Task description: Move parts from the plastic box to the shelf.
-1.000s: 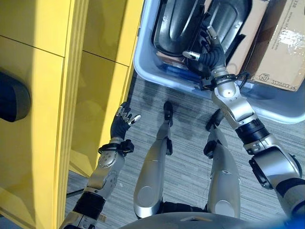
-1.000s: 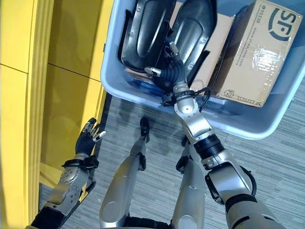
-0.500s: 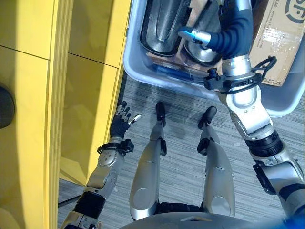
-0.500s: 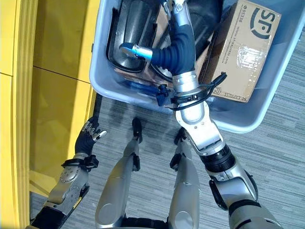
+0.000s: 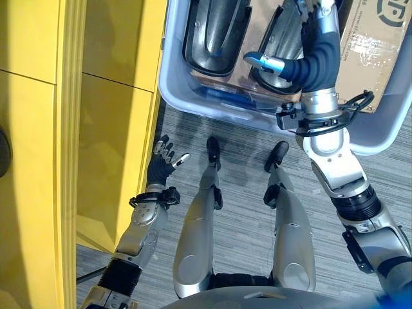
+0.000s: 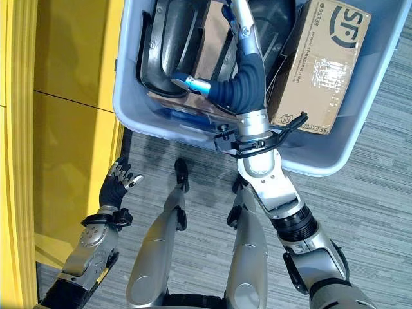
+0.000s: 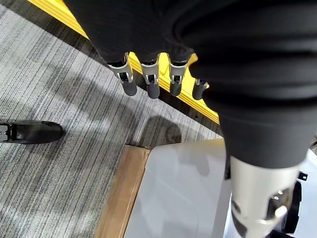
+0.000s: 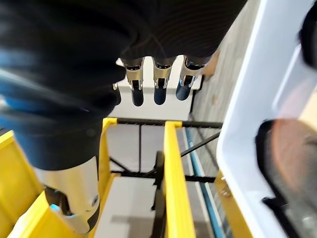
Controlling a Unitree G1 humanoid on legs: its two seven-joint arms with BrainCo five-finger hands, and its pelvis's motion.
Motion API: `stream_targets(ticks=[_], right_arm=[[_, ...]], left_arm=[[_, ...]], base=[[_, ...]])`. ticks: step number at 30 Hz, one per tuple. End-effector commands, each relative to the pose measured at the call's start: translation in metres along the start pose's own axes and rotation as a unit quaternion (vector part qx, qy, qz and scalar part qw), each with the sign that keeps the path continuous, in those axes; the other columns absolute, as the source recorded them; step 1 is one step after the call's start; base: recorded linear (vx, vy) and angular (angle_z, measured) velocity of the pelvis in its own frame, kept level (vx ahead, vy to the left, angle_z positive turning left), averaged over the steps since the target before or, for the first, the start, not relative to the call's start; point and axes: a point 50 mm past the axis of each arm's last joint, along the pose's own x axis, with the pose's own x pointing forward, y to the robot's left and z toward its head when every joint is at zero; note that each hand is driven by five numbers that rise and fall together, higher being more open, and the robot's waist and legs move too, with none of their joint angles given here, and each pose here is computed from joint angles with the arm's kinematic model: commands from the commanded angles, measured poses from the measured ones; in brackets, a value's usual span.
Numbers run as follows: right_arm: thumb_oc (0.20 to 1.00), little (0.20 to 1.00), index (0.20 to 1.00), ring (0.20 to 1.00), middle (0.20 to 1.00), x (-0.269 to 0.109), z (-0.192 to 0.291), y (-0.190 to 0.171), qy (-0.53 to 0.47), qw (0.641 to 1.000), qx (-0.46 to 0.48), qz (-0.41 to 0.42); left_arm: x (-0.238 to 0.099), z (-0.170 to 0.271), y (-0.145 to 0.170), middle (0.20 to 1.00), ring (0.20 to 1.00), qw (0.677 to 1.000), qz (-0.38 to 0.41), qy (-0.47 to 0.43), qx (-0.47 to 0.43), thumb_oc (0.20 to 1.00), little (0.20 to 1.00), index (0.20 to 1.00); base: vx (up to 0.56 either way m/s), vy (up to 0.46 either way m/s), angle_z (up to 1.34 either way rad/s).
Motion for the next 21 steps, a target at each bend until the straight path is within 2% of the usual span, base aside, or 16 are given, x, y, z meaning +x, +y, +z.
stream_targets(ticks=[1, 13, 21], right_arm=[[1.000, 1.000, 1.000, 1.000, 1.000, 0.002, 0.026, -0.008, -0.075, 0.996, 0.000, -0.039], [1.000, 1.000, 1.000, 1.000, 1.000, -0.017, 0.002, -0.020, -0.005, 0.993, -0.008, -0.114], [1.000, 1.000, 1.000, 1.000, 1.000, -0.040, -0.009, -0.014, 0.047, 0.993, 0.015, -0.107]], left_arm=[[-0.019, 0.006, 0.014, 1.000, 1.000, 0.999, 0.009, -0.019, 0.029, 1.000, 1.000, 1.000], [-0.019, 0.002, 0.011, 1.000, 1.000, 0.999, 0.016, -0.013, 0.029, 1.000, 1.000, 1.000], [-0.021, -0.003, 0.013, 1.000, 1.000, 0.999, 0.025, -0.005, 0.036, 1.000, 1.000, 1.000]], base=[[0.00, 0.000, 0.00], [0.00, 0.000, 0.00], [0.00, 0.000, 0.00]])
